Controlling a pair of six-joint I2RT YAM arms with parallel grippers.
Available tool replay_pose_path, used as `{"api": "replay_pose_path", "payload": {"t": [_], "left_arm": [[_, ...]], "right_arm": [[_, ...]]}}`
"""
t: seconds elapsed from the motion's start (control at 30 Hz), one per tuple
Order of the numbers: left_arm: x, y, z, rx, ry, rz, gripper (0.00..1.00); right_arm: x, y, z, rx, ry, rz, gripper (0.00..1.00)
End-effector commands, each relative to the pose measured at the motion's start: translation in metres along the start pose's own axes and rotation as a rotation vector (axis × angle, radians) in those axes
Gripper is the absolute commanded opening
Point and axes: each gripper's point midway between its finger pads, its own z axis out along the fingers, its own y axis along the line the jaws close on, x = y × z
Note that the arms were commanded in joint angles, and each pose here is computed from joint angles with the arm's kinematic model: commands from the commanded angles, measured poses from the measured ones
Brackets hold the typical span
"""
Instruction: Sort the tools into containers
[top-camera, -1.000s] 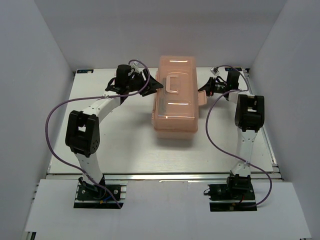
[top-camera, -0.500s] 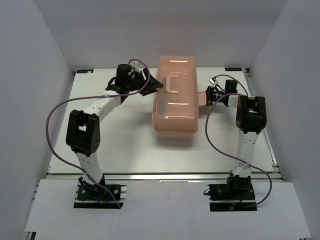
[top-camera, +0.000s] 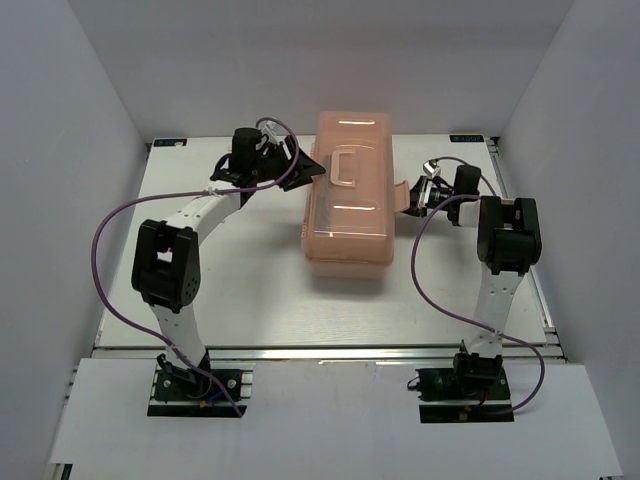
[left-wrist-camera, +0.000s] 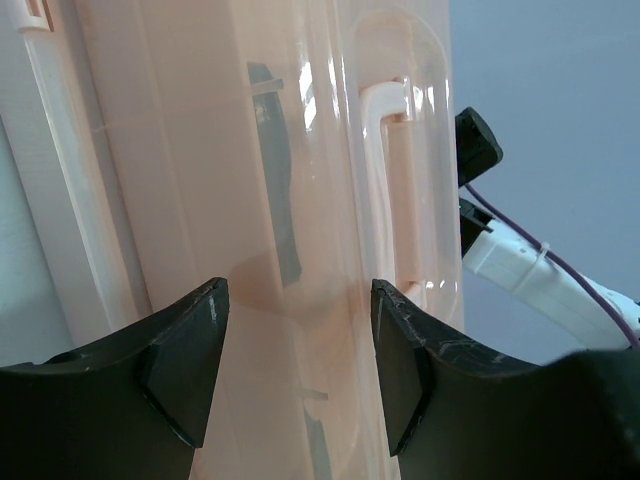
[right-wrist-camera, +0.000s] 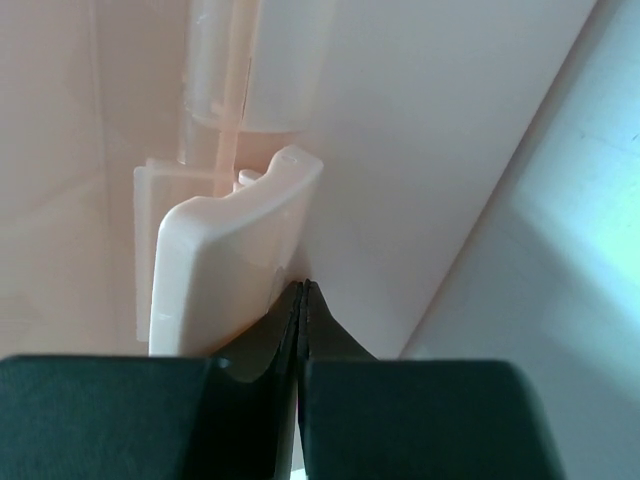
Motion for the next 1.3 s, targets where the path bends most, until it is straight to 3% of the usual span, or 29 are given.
{"api": "replay_pose_path", "payload": {"t": [0.0,0.1,0.13,0.17,0.2,0.57,0.6,0.63,0.73,0.9,1.27], "left_arm": [[0.043,-0.009,0.012,0.035,0.137,-0.015,0.67],[0.044,-0.011,0.011,0.037,0.139,-0.013,0.67],[0.044,-0.012,0.01,0.037,0.137,-0.01,0.67],[0.044,-0.012,0.01,0.037,0.137,-0.01,0.67],[0.043,-0.011,0.009,0.032,0.135,-0.011,0.67],[0.044,-0.012,0.009,0.036,0.134,-0.006,0.67],[0.043,-0.011,0.009,0.034,0.132,-0.003,0.67],[0.042,-0.012,0.009,0.032,0.132,-0.001,0.67],[0.043,-0.011,0.008,0.025,0.139,0.003,0.67],[0.046,-0.007,0.009,0.026,0.142,-0.001,0.67],[0.048,-0.001,0.014,0.012,0.154,-0.009,0.67]], "right_arm": [[0.019,0.079,0.016,-0.204,0.155,-0.08,0.0],[0.022,0.088,0.013,-0.248,0.145,-0.026,0.0],[0.019,0.103,0.011,-0.298,0.116,-0.185,0.0],[0.019,0.111,0.008,-0.305,0.137,-0.026,0.0],[0.021,0.104,0.01,-0.305,0.139,-0.005,0.0],[0.011,0.108,0.012,-0.25,0.118,-0.058,0.0],[0.01,0.095,0.015,-0.192,0.13,0.115,0.0],[0.002,0.081,0.021,-0.151,0.077,-0.055,0.0],[-0.011,0.07,0.027,0.002,0.076,-0.182,0.0],[-0.009,0.07,0.029,-0.003,0.078,-0.176,0.0],[-0.02,0.042,0.029,0.375,0.079,-0.265,0.0]]}}
